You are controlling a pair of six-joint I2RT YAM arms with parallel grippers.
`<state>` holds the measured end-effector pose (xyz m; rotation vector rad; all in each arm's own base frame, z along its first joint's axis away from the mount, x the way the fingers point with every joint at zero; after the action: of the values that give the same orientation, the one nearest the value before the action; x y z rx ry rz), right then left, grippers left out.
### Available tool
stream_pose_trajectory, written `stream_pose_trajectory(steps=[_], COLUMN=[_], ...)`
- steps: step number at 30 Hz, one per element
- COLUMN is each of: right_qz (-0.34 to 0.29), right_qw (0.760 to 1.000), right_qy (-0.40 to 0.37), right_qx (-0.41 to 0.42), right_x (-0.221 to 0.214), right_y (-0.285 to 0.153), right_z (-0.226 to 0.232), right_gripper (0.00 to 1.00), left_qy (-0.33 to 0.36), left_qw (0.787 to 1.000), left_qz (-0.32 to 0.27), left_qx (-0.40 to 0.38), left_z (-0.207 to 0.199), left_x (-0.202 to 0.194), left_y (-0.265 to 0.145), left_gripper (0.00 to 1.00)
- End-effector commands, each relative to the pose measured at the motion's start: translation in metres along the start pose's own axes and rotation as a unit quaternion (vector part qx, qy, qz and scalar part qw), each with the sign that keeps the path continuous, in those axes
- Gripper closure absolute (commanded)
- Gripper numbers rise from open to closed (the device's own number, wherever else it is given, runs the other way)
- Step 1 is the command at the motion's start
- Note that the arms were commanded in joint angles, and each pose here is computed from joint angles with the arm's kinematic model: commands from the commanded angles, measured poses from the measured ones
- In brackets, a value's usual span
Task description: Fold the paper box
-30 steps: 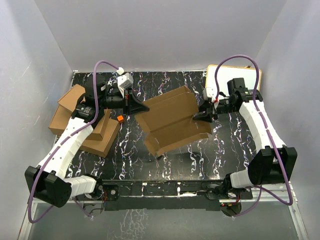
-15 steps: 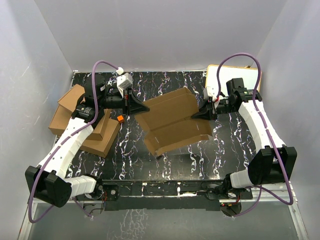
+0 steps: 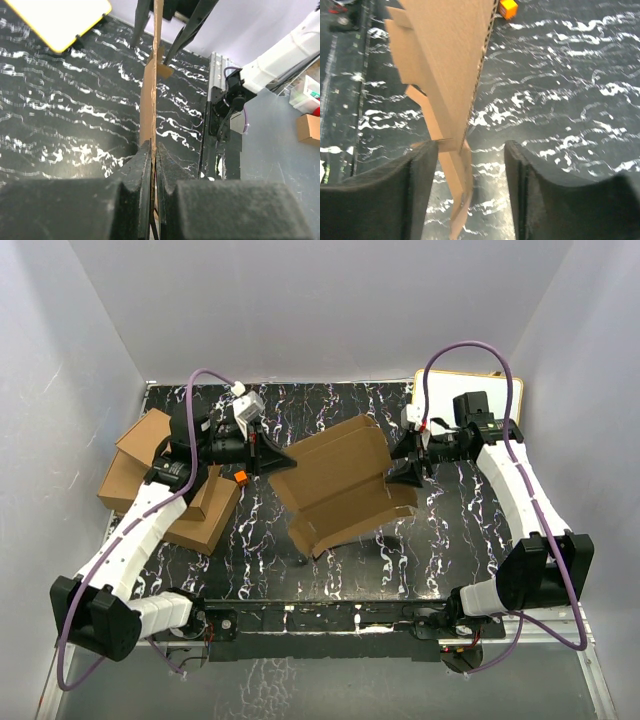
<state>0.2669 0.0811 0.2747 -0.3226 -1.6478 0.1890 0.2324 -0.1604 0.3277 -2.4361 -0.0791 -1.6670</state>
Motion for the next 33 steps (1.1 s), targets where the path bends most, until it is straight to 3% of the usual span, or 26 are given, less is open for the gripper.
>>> stream_pose_trajectory(steps=[1,5,11,16,19,24,27,33], right_qz=[0.043,0.043,-0.016,-0.056,-0.065,-0.043,-0.029,0.006], right_qw=[0.993,0.987,0.993,0.992,0.990,0.990,0.990,0.993], right_qy=[-0.007,0.008,0.061,0.093,0.123,0.130,0.135,0.119], right_qx=[-0.113,-0.152,-0.098,-0.059,-0.021,-0.015,-0.022,-0.016], right_x=[0.030,0.039,0.041,0.037,0.024,-0.001,-0.015,-0.039], right_y=[-0.028,-0.044,-0.034,-0.021,-0.001,0.023,0.032,0.054], right_z=[-0.017,-0.004,0.024,0.035,0.043,0.047,0.047,0.060], right_gripper=[0.34,0.22,0.20,0.20,0.20,0.20,0.20,0.13], left_qy=[-0.050,-0.151,-0.317,-0.396,-0.410,-0.372,-0.373,-0.379], left_qw=[0.996,0.978,0.920,0.881,0.863,0.846,0.820,0.796], left_qz=[-0.040,-0.099,-0.170,-0.183,-0.184,-0.181,-0.169,-0.139], left_qx=[0.058,0.101,0.157,0.181,0.232,0.336,0.400,0.451], left_z=[-0.009,-0.011,-0.013,-0.003,0.007,0.008,0.017,0.024], left_x=[-0.008,-0.021,-0.020,-0.028,-0.042,-0.057,-0.075,-0.101], left_y=[-0.009,-0.009,-0.010,0.001,0.015,0.045,0.051,0.054], left_gripper=[1.00,1.00,1.00,1.00,1.00,1.00,1.00,1.00])
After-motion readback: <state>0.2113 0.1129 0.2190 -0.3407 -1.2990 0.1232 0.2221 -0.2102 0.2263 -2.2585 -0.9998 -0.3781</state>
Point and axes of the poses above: each gripper's point midway between its finger pads, its own y axis out along the fingers, its own z axis along the line the jaws close on, x = y × z, the point moved 9 cm from there along -y, back along the fingers, and after that the axes turned 3 degrees about -y, right-handed, at the moved point
